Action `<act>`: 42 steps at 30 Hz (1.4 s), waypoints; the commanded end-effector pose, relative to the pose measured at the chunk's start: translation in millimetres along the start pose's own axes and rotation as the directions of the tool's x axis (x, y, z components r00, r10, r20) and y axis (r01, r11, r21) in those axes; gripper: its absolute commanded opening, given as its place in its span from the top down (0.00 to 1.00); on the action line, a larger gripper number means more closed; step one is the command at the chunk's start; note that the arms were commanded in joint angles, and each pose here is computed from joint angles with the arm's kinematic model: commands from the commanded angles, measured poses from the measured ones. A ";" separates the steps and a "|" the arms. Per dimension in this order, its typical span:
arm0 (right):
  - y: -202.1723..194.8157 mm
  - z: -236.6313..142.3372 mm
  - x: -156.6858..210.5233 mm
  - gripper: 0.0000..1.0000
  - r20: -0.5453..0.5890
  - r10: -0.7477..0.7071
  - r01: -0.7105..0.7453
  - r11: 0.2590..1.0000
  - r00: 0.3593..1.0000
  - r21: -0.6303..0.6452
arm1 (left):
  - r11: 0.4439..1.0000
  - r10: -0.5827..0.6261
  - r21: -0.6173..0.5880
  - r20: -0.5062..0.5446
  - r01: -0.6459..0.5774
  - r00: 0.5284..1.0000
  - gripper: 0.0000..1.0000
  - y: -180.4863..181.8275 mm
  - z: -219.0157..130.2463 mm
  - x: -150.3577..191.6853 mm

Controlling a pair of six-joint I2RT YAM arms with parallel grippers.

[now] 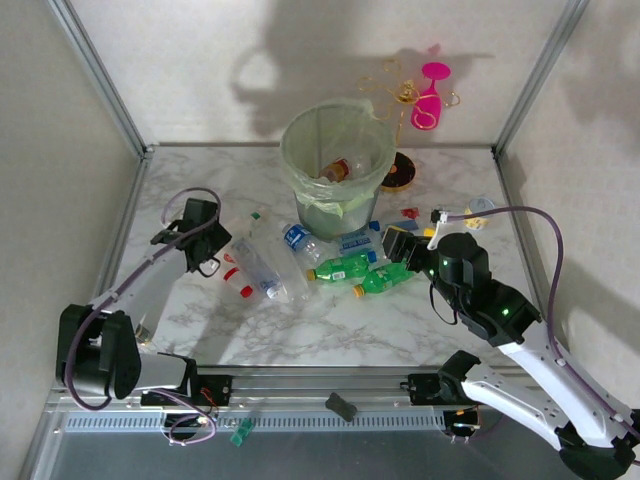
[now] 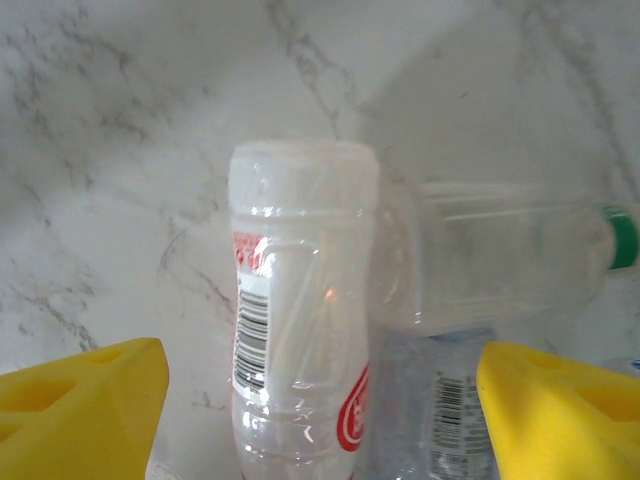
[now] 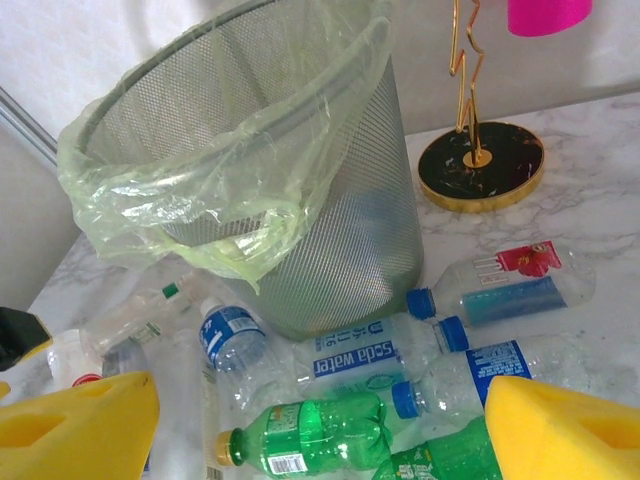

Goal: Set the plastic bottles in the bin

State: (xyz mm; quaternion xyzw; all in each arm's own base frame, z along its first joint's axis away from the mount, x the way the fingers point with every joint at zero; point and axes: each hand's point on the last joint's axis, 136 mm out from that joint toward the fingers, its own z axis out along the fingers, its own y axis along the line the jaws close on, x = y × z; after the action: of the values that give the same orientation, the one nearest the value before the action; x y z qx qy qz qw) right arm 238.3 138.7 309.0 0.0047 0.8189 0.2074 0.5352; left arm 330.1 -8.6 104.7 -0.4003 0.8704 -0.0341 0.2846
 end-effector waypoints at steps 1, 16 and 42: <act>0.3 0.9 0.2 0.15 0.016 0.007 -0.007 1.000 1.000 -0.009 | 0.998 -0.044 0.034 0.012 0.043 0.999 0.20 -6.3 5.3 -3.2; -4.3 3.0 3.4 0.14 0.022 -0.009 0.009 1.000 1.000 0.008 | 0.996 -0.086 -0.039 -0.025 0.085 0.996 0.26 19.8 35.8 19.9; -2.9 -1.3 -3.0 0.15 0.036 0.000 0.000 1.000 0.999 0.003 | 0.987 -0.138 -0.094 -0.075 0.131 0.988 0.47 48.6 46.3 46.1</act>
State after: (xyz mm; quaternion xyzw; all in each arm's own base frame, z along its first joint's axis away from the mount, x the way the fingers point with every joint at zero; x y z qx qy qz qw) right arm 239.7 139.0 298.4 0.0021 0.8209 0.2020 0.5342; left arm 307.0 -9.9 27.8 -0.4580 0.8591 -0.0453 0.2239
